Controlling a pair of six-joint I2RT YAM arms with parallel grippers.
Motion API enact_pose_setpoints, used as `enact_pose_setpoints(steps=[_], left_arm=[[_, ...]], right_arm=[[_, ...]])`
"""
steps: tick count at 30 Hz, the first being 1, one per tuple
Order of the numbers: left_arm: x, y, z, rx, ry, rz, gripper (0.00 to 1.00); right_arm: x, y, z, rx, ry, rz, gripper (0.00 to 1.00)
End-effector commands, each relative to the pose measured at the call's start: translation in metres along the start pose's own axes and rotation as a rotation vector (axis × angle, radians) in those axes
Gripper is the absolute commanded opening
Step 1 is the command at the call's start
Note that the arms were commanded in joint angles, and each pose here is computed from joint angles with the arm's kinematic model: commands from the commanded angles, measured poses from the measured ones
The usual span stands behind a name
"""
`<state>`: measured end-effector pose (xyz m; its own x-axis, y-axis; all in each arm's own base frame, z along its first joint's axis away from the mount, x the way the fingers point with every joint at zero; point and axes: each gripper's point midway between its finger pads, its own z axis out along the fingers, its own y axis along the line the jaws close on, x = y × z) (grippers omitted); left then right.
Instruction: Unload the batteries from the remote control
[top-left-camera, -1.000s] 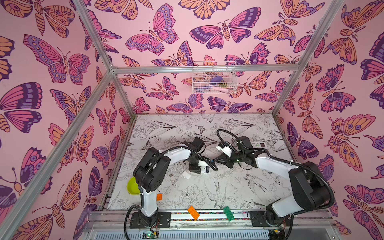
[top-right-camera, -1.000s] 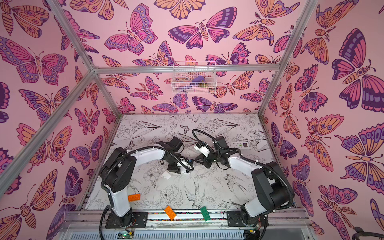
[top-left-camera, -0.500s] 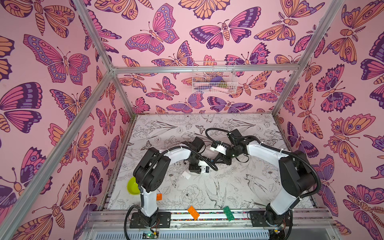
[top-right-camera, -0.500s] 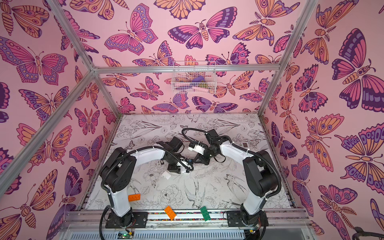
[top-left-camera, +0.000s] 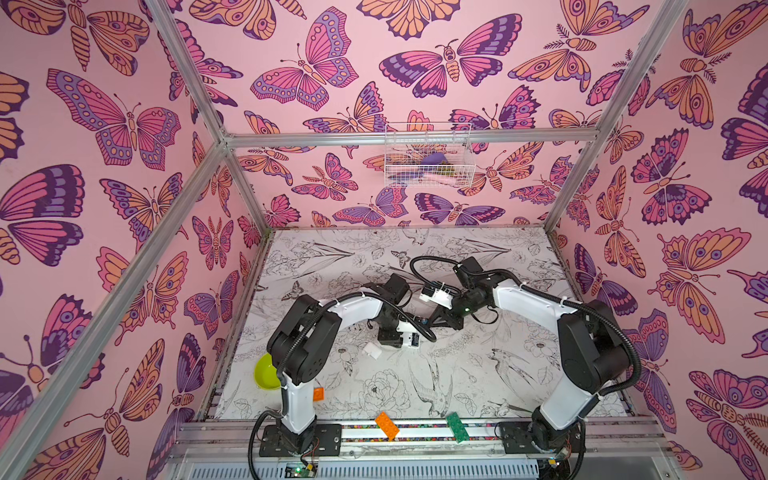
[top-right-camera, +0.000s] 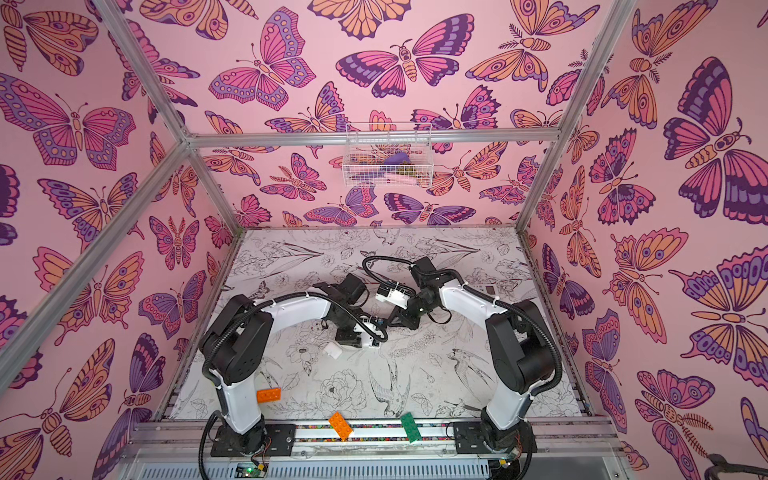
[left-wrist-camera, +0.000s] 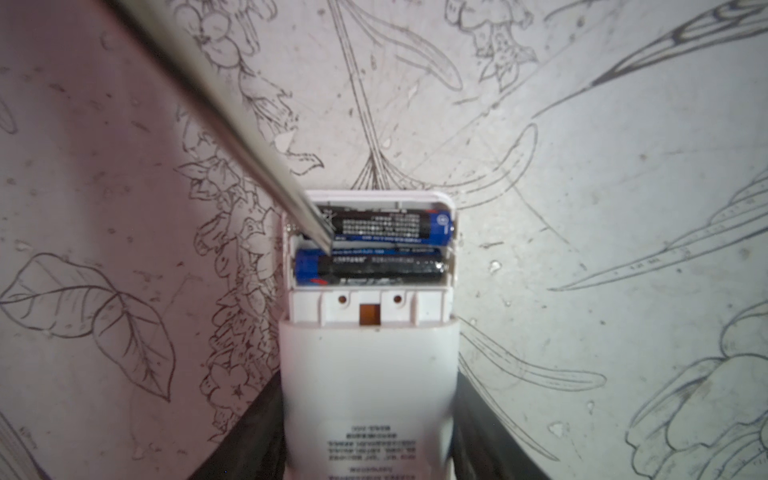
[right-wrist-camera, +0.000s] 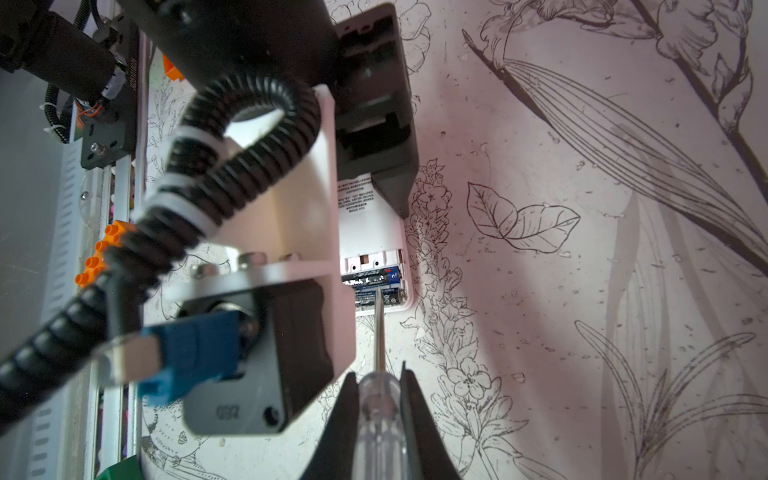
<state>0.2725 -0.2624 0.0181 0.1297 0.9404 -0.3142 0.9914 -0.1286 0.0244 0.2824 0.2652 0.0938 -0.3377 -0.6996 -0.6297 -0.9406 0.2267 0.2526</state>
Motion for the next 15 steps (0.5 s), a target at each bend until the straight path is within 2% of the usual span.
enact_pose_setpoints(steps=[1, 15], left_arm=[[0.004, -0.025, 0.011, 0.111, 0.014, -0.007, 0.57], [0.003, -0.023, 0.012, 0.103, 0.014, -0.021, 0.57]], right_arm=[[-0.009, -0.004, 0.001, 0.015, -0.010, -0.042, 0.00], [-0.008, -0.010, 0.013, 0.059, 0.022, -0.058, 0.00]])
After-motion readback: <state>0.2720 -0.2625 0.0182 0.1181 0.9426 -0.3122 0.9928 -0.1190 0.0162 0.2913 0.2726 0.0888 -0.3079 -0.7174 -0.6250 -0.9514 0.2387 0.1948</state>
